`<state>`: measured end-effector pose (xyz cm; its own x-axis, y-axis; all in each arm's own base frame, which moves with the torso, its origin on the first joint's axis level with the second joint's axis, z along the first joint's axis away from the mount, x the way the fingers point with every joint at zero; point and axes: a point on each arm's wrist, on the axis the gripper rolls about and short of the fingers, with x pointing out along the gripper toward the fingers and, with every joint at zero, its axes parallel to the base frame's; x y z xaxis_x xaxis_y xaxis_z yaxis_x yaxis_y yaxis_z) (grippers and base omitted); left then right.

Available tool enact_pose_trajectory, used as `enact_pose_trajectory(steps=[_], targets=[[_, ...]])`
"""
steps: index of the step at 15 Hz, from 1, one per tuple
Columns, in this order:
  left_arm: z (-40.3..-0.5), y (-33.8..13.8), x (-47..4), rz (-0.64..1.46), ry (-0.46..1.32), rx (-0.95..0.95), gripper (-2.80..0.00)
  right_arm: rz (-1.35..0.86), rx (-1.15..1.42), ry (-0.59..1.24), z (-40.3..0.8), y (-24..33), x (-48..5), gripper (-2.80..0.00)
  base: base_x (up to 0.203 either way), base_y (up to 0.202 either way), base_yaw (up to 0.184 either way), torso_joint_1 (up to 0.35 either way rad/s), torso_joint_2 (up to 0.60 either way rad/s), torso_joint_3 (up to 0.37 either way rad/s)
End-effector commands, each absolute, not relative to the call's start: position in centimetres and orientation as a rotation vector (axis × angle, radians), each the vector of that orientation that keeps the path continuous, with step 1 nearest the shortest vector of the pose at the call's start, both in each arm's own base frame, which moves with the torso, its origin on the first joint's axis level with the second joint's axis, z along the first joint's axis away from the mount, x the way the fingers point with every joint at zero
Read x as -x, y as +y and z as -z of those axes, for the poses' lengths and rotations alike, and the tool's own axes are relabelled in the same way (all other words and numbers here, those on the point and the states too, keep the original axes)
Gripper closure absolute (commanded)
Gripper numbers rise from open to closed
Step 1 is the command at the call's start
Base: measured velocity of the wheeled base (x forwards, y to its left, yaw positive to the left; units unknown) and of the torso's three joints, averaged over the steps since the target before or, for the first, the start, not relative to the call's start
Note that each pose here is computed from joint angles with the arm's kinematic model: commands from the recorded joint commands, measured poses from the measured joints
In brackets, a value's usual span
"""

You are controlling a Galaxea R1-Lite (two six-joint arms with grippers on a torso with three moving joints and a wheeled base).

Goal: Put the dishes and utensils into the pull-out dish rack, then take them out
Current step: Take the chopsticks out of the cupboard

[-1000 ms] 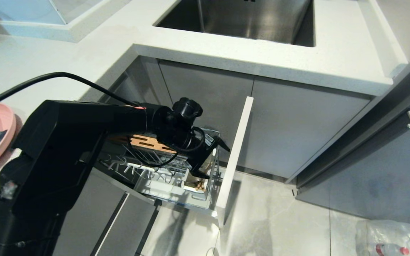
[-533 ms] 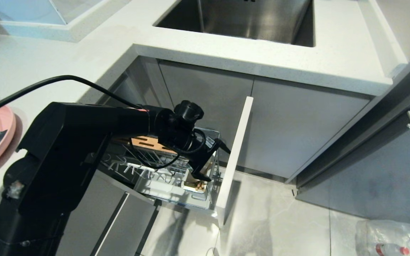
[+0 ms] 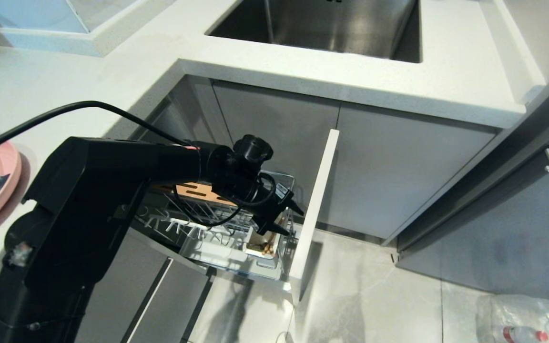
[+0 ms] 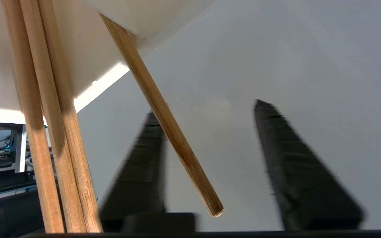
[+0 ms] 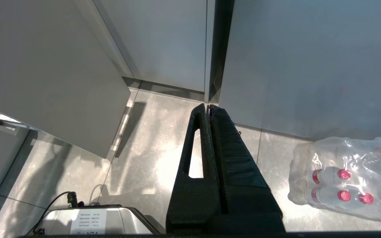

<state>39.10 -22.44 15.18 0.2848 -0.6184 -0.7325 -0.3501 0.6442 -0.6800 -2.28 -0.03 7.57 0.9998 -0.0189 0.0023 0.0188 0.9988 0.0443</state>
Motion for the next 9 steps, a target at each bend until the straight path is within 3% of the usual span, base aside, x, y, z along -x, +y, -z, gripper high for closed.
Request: enact_pose_trajectory(steps=[1,9], targets=[[-15.2,-22.5,-39.0,0.216,1.325,0.923,0.0,0.018,-0.044,-0.003,-7.6,0.0,2.3,0.0,0.0,0.0,0.0,0.0,0.0,0.0],[-16.6,-22.4,-38.4,0.236,1.305,0.927,0.0,0.018,-0.045,-0.003,-7.6,0.0,2.3,0.0,0.0,0.0,0.0,0.0,0.0,0.0]])
